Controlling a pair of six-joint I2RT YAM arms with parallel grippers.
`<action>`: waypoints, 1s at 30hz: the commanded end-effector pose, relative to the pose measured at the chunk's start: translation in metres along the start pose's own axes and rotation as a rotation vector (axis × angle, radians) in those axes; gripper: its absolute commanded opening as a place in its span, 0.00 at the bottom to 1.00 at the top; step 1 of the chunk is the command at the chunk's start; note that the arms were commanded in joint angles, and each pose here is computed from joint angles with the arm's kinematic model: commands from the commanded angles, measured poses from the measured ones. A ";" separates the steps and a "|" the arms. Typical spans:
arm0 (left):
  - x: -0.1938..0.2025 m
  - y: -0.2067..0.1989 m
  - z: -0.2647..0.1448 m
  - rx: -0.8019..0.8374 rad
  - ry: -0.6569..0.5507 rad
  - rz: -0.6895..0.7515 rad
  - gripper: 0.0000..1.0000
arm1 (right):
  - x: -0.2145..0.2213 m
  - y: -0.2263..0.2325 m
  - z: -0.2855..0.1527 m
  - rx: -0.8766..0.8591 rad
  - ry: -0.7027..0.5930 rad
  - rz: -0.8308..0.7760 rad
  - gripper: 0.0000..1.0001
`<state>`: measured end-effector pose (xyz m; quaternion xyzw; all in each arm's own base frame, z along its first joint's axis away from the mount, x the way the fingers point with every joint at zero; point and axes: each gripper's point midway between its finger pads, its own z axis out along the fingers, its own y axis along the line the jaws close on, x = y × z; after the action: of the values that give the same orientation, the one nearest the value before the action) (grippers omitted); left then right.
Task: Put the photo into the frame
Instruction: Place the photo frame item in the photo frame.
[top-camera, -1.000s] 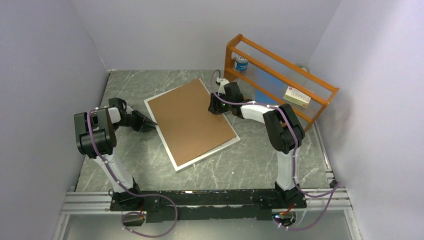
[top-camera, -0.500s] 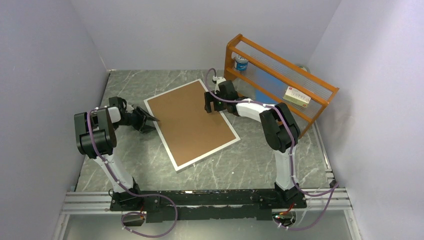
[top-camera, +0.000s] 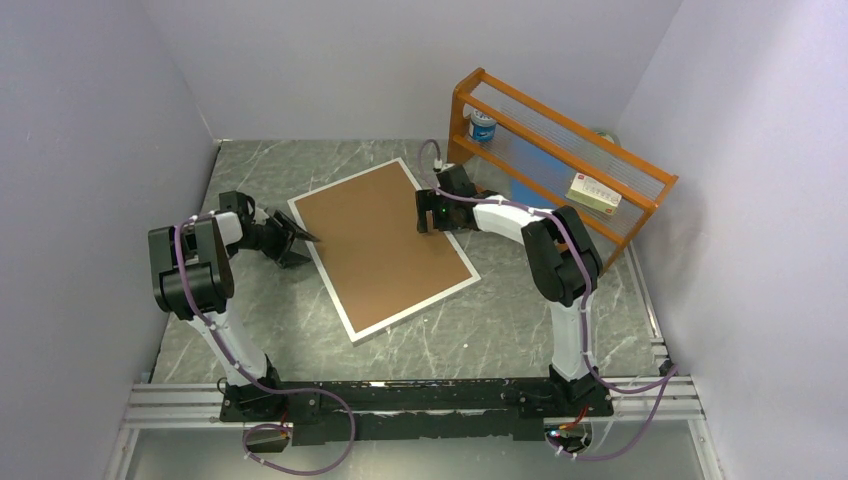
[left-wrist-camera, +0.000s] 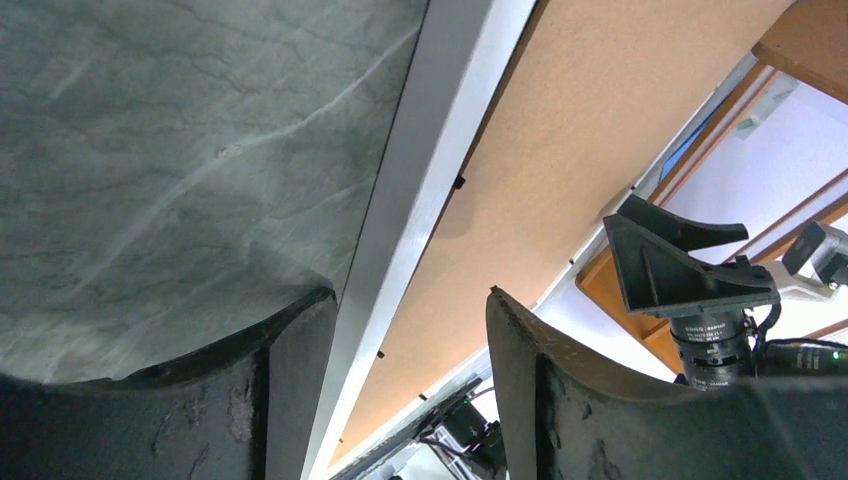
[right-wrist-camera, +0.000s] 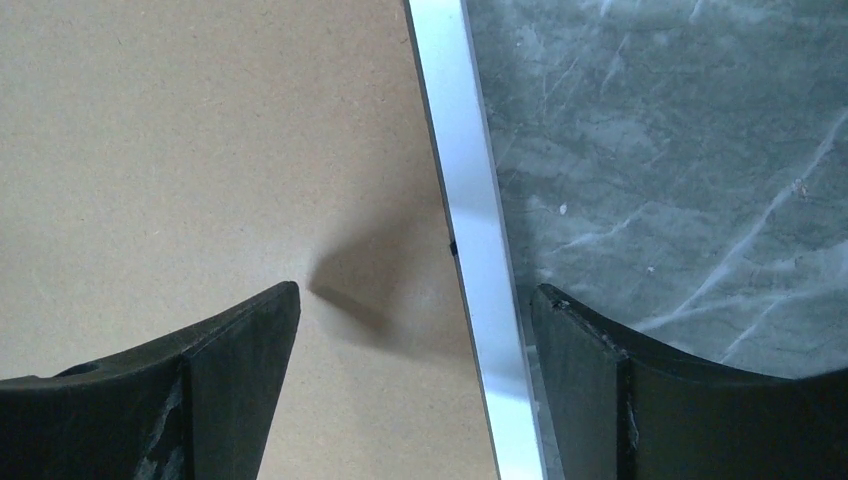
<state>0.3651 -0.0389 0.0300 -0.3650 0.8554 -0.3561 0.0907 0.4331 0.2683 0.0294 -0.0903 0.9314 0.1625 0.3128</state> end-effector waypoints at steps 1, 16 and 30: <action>-0.013 0.041 0.007 -0.194 -0.054 0.009 0.64 | -0.007 0.005 -0.019 -0.003 0.001 0.038 0.88; -0.139 -0.040 -0.037 -0.192 -0.456 0.398 0.90 | 0.025 0.012 -0.075 -0.041 0.067 0.015 0.75; -0.164 -0.115 0.035 0.245 -0.270 0.615 0.85 | 0.052 0.005 -0.155 -0.014 0.119 0.338 0.86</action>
<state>0.5493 0.0254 0.0639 -0.1740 0.8727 -0.2972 0.3462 0.3498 0.2245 0.1358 0.0232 0.9328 0.2087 0.2929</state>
